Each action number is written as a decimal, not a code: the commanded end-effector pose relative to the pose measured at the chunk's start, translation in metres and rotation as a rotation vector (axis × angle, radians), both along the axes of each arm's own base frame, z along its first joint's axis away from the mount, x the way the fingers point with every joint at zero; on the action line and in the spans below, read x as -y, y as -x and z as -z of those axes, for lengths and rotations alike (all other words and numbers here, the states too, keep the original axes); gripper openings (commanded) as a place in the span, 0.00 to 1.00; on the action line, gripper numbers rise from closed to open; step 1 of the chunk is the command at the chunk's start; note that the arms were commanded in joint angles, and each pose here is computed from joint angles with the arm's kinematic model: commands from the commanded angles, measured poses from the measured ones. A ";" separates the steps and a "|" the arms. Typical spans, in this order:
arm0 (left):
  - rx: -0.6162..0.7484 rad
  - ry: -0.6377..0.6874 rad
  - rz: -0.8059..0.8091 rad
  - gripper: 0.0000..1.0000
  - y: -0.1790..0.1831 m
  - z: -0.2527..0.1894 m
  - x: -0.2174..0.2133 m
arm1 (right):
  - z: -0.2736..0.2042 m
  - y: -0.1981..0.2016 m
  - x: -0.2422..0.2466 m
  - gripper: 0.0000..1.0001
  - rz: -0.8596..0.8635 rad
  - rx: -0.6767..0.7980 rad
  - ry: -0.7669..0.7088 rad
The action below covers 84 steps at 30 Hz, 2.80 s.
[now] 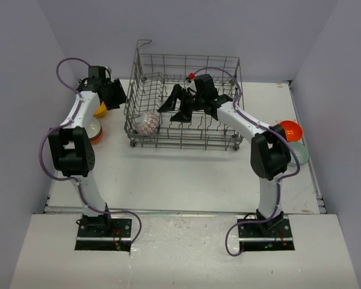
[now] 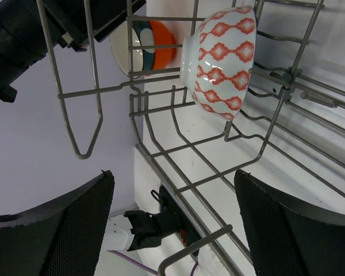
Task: Unload the bowls from the dish rack
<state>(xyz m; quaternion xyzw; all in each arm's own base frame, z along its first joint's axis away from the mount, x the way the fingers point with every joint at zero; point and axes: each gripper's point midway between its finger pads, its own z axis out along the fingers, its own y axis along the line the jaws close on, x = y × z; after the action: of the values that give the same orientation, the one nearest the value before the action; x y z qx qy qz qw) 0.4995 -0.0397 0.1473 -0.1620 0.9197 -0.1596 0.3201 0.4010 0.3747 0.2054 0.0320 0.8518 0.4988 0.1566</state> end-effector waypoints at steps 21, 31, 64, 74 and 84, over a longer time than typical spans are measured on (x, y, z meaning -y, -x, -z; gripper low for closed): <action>0.056 0.028 0.044 0.56 0.033 -0.024 0.025 | 0.040 -0.016 -0.050 0.82 -0.107 0.077 -0.032; 0.046 0.034 0.055 0.56 0.037 -0.019 0.032 | 0.048 -0.020 -0.068 0.81 -0.125 0.072 -0.049; 0.038 0.028 0.080 0.56 0.039 -0.017 0.034 | 0.010 -0.011 -0.105 0.67 -0.193 0.139 -0.163; 0.043 0.028 0.092 0.57 0.039 -0.020 0.035 | 0.045 -0.008 -0.112 0.61 -0.194 0.025 -0.138; 0.031 0.018 0.101 0.57 0.042 -0.016 0.034 | 0.061 -0.013 -0.115 0.09 -0.179 0.025 -0.157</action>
<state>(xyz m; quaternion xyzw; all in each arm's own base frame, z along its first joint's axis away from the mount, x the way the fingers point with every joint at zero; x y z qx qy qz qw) 0.4661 -0.0457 0.1441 -0.1548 0.9228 -0.1492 0.3197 0.4133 0.4872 0.1570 -0.0480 0.8019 0.5827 0.1228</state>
